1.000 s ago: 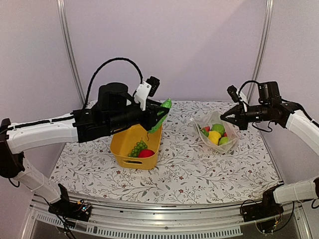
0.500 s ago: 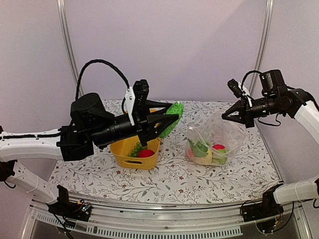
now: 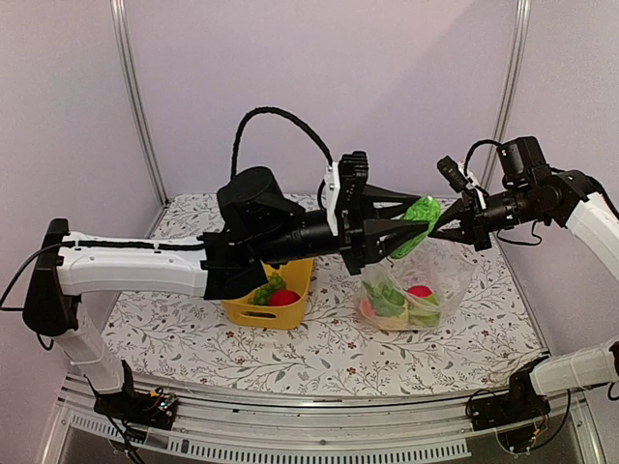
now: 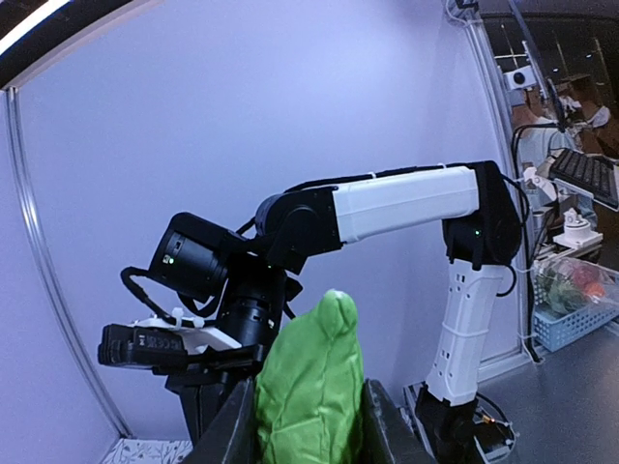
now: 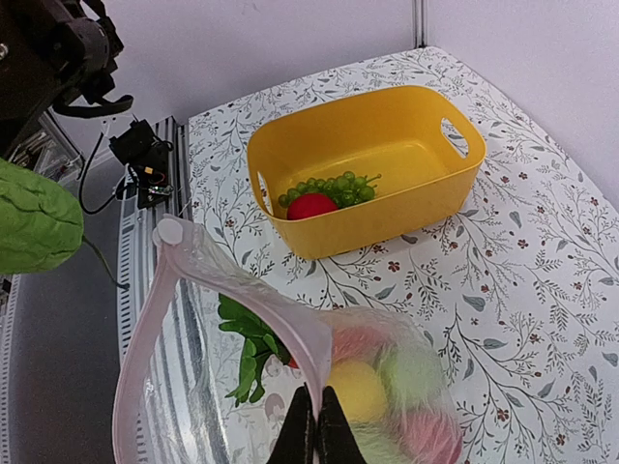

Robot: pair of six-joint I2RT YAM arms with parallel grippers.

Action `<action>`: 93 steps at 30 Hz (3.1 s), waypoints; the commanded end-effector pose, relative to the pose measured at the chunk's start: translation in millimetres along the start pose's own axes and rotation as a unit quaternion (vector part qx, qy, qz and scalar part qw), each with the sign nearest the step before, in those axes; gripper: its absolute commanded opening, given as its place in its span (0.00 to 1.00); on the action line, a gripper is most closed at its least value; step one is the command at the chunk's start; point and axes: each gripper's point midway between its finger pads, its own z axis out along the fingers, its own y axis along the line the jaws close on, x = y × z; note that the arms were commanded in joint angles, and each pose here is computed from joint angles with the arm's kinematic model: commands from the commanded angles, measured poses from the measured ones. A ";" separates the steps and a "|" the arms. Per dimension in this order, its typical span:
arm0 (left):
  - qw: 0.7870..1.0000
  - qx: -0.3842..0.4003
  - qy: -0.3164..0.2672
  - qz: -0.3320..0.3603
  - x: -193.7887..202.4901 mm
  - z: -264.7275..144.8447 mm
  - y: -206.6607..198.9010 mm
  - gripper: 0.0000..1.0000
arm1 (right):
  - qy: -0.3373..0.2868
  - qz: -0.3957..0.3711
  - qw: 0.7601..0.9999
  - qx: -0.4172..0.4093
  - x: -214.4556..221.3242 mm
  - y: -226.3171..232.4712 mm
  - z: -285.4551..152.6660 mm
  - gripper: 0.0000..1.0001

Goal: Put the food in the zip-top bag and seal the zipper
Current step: Place the fake vegetable in the zipper food storage bag, then adjust the zipper food storage bag at the center of the board.

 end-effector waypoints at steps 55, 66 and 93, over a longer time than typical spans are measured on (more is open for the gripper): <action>0.910 -0.037 0.407 0.078 154.3 -2.4 -92.7 0.66 | -0.011 -0.008 0.999 0.038 15.1 10.6 -10.7 0.00; 0.853 -0.055 0.486 0.184 205.8 -0.1 -69.5 0.59 | -0.003 -0.007 0.999 0.046 20.0 8.1 -10.2 0.00; 0.829 -0.158 0.470 0.259 226.3 11.6 52.0 0.00 | -0.015 0.015 0.996 0.085 -1.4 -47.3 7.7 0.00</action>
